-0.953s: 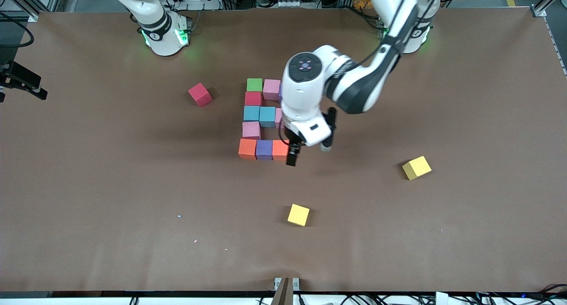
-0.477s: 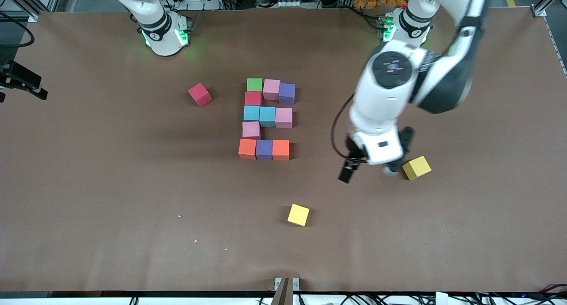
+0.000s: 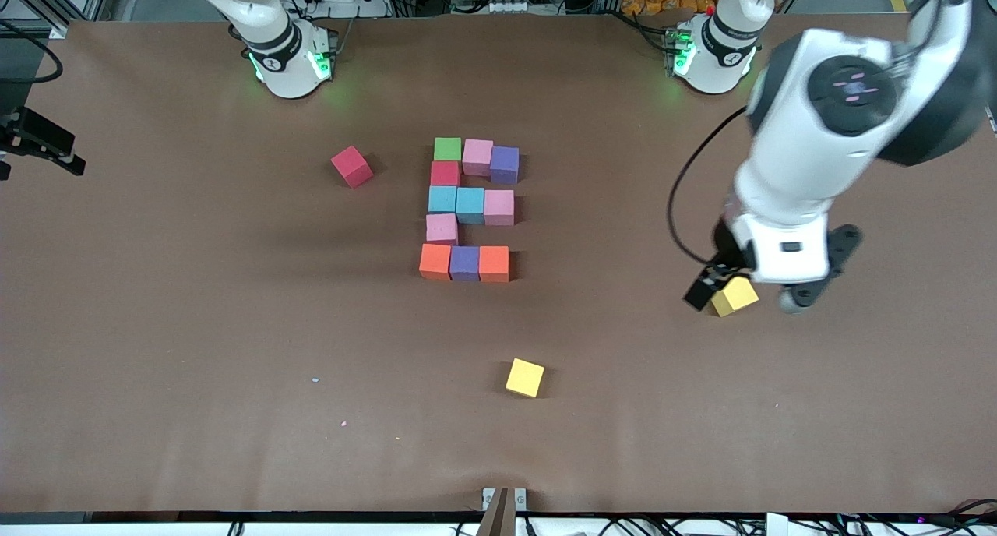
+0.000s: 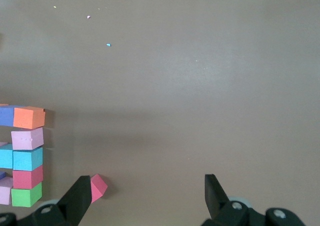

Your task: Arrange 11 blocks into digit 3

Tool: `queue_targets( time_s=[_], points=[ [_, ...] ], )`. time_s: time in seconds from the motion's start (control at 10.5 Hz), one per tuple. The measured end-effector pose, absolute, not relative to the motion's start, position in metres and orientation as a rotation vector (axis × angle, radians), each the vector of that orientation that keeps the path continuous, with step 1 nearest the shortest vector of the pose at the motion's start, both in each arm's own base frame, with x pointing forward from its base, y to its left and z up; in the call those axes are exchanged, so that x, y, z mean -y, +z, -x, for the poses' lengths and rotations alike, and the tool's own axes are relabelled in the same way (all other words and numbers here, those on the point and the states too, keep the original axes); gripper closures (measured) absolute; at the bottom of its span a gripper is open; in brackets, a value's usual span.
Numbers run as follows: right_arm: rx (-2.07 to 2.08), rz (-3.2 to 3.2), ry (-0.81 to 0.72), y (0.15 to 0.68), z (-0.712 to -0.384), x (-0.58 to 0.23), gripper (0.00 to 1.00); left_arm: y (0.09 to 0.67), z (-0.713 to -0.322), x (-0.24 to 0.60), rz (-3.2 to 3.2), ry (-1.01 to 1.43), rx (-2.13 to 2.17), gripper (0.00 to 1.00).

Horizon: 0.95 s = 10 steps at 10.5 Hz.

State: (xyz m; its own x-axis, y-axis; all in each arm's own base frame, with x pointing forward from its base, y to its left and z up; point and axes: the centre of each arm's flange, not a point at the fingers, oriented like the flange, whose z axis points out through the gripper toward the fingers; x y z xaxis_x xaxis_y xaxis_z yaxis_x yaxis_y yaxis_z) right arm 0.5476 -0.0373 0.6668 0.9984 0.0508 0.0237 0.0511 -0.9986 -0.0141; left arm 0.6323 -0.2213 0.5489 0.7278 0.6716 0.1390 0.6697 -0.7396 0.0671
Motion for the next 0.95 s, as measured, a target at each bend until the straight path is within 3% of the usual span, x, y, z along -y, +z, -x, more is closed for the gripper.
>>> queue_targets(
  time_s=[0.38, 0.76, 0.95],
  points=[
    [0.081, 3.127, -0.037, 0.667, -0.548, 0.037, 0.00, 0.593, -0.621, 0.149, -3.039, 0.187, -0.827, 0.00],
    [0.081, 3.127, -0.038, 0.667, -0.548, 0.037, 0.00, 0.644, -0.583, 0.053, -3.123, 0.025, -0.441, 0.00],
    [0.080, 3.127, -0.038, 0.667, -0.548, 0.037, 0.00, 0.653, -0.560, 0.045, -3.134, -0.003, -0.341, 0.00]
  ],
)
